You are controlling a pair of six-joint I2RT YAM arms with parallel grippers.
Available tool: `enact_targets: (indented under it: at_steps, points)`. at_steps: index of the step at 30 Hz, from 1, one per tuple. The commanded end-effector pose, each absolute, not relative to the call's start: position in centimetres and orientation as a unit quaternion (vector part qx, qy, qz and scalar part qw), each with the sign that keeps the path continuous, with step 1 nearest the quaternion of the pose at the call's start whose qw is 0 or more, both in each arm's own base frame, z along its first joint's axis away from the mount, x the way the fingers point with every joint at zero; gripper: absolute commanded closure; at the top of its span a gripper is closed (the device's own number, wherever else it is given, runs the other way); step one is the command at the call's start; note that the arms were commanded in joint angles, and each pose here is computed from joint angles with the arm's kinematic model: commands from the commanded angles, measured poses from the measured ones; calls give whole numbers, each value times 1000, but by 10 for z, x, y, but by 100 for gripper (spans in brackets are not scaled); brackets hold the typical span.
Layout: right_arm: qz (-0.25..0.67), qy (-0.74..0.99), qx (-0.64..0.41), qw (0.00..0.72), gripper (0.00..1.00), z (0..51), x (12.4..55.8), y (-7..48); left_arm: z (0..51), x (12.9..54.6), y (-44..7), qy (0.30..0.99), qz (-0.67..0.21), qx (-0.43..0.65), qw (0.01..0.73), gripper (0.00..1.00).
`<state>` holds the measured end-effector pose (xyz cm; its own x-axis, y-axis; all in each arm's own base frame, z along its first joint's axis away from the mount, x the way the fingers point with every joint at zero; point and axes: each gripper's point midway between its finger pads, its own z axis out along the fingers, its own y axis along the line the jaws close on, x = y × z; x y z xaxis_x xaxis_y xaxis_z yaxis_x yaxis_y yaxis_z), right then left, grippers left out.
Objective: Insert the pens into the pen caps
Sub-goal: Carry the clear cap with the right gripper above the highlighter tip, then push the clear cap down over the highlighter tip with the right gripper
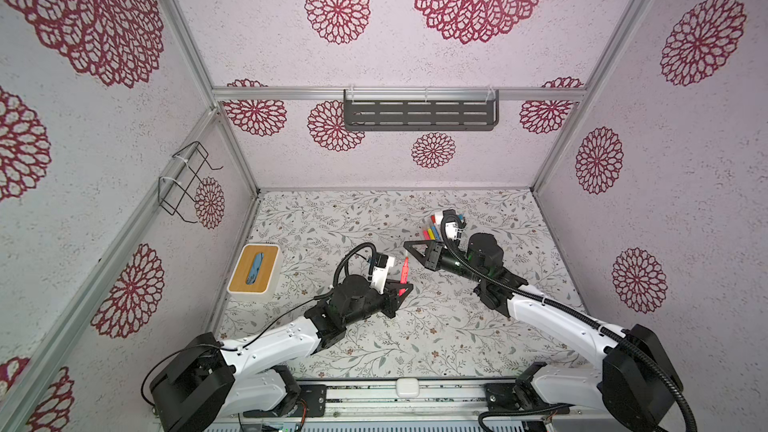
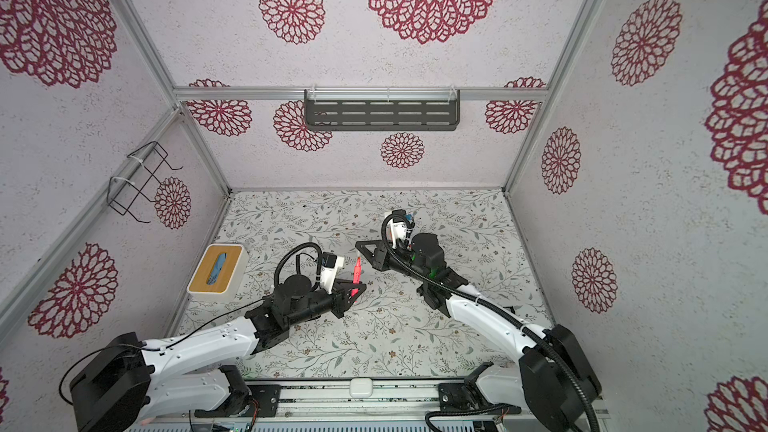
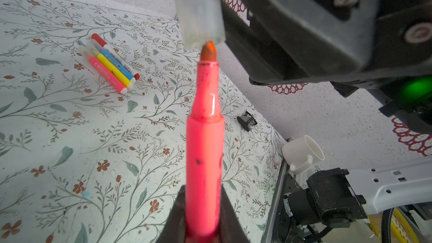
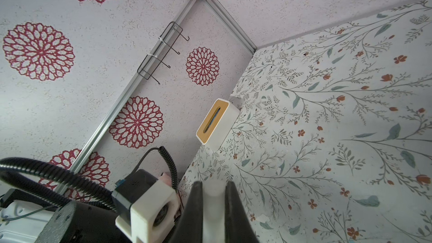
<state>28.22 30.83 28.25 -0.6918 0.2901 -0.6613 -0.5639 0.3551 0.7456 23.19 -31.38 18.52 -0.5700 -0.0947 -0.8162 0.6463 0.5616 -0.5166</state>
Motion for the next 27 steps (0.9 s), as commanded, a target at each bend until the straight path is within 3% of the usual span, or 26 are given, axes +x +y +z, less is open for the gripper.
enact_targets:
  at_steps: [1,18,27]
  points:
    - [574,701,-114,407,91,305,279,312,201,232,-320,759,-446,180,439,100]
    - [567,695,-127,424,90,298,262,311,208,231,-314,754,-445,174,450,100]
    - [461,745,-156,456,78,273,243,312,213,232,-312,750,-444,172,459,100]
